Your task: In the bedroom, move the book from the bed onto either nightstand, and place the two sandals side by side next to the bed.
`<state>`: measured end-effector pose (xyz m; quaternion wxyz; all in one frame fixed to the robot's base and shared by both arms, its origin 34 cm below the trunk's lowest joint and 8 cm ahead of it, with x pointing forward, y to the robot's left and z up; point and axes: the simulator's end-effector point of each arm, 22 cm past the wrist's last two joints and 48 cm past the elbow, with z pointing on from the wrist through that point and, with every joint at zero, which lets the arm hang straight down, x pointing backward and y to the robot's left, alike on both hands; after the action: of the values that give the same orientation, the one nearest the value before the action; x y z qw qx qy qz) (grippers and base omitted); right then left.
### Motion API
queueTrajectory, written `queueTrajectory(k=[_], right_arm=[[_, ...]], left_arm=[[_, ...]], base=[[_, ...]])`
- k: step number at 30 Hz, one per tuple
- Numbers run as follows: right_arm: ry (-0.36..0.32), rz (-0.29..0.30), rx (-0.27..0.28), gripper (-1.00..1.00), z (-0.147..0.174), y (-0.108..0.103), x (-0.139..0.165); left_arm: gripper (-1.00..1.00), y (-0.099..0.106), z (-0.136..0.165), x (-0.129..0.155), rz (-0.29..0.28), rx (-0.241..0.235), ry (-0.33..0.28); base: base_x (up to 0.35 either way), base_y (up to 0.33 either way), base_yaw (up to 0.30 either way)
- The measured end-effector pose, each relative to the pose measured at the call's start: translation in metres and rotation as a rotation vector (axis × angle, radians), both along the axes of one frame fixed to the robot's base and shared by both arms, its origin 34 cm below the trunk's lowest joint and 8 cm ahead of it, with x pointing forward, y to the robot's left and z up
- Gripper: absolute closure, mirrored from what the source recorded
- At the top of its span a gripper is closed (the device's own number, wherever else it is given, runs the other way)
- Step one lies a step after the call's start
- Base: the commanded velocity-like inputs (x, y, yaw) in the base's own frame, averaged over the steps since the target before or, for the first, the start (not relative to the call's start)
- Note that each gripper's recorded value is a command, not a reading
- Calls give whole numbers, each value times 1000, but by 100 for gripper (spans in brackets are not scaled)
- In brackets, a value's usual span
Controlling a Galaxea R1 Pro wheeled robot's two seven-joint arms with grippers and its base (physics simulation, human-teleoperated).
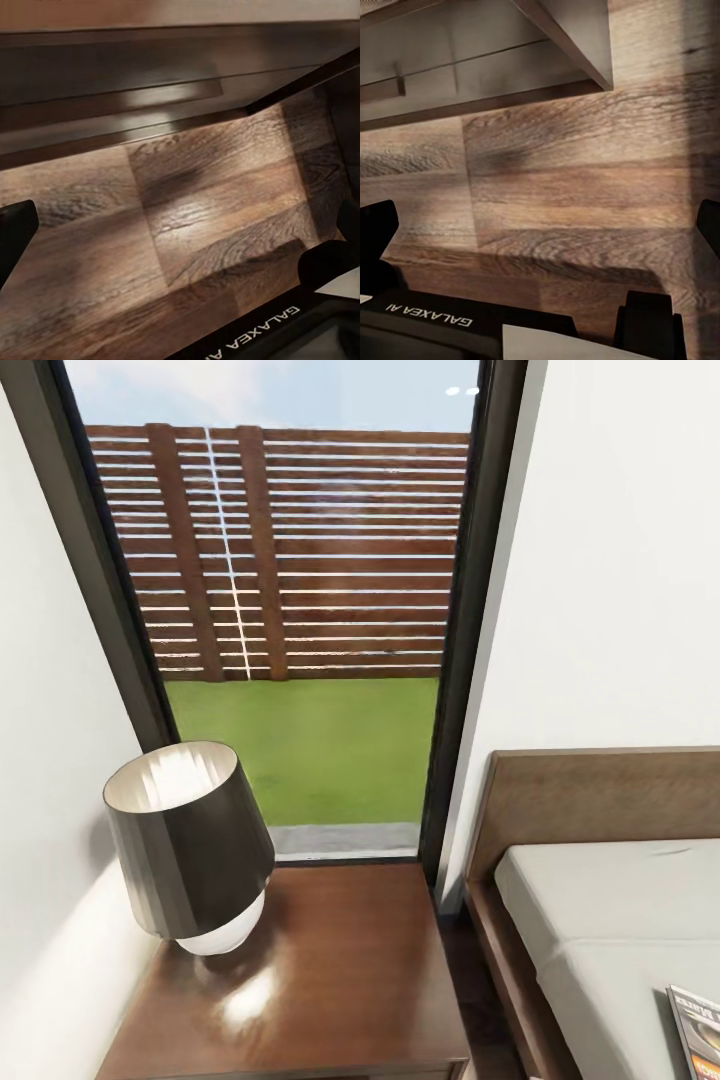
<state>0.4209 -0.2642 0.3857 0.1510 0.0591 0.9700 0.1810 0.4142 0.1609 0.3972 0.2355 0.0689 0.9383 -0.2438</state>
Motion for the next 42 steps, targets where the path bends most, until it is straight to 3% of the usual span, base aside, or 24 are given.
queueTrajectory(k=[19, 42], right_arm=[[-1, -1, 0, -100, 0, -1, 0], [-17, 1, 2, -100, 5, 1, 5]], left_arm=[[-100, 0, 0, 0, 0, 0, 0], [-100, 0, 5, 6, -1, -1, -17]], base=[[0, 0, -5], [0, 0, -169]])
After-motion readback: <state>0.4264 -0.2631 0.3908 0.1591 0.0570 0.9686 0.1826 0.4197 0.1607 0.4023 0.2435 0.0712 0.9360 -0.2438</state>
